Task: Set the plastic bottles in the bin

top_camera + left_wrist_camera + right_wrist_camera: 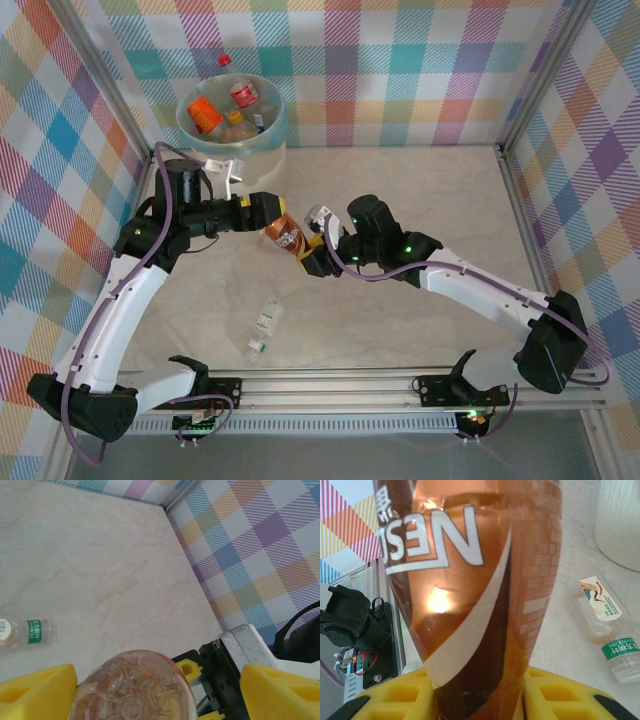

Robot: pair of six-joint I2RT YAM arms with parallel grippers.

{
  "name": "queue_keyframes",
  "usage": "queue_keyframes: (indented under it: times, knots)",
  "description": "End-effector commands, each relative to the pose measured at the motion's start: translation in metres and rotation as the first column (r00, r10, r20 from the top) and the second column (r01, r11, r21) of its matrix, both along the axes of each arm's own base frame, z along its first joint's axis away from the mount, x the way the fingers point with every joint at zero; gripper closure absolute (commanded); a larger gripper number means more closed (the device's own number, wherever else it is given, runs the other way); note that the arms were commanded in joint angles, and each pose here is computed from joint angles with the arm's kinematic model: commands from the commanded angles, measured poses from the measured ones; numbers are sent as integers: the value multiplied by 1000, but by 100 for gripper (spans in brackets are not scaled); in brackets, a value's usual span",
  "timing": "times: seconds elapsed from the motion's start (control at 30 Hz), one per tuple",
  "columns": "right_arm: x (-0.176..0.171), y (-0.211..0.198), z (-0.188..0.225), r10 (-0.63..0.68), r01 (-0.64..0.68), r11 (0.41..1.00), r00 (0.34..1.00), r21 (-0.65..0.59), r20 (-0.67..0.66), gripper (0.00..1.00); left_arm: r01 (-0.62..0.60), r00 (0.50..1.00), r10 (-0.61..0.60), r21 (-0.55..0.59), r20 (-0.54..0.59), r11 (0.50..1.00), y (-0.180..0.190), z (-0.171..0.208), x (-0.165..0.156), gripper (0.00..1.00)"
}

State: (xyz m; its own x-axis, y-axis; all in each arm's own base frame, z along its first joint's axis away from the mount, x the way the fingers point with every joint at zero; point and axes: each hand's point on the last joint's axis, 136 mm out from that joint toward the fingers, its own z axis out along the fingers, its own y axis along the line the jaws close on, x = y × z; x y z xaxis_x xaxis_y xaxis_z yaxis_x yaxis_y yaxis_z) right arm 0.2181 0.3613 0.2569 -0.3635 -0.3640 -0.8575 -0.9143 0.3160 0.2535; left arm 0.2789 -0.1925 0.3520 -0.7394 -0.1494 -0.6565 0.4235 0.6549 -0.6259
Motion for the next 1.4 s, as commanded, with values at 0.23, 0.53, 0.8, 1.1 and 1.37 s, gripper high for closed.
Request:
queue_keyframes:
  times: [0.23, 0.53, 0.8, 1.1, 1.37]
  knots:
    - [-2, 1, 32, 3, -11, 994, 998, 111, 64, 70, 26, 998, -26, -2, -51, 1000, -7, -12, -6, 15]
    - [0, 1, 36, -3, -7, 994, 996, 112, 91, 69, 1, 999, -1, 2, -51, 1000, -6, -13, 1, 16]
    - [5, 4, 28, -13, 6, 996, 997, 94, 76, 59, 17, 1000, -18, -57, -21, 998, -11, 5, 0, 44]
    - [34, 5, 40, -145, 134, 986, 984, 95, 108, 16, -263, 951, 266, -43, 154, 964, 32, 58, 24, 48]
    - [68, 3, 69, -287, 265, 955, 939, 133, 191, 0, -615, 735, 582, -21, 349, 789, 113, 128, 86, 48]
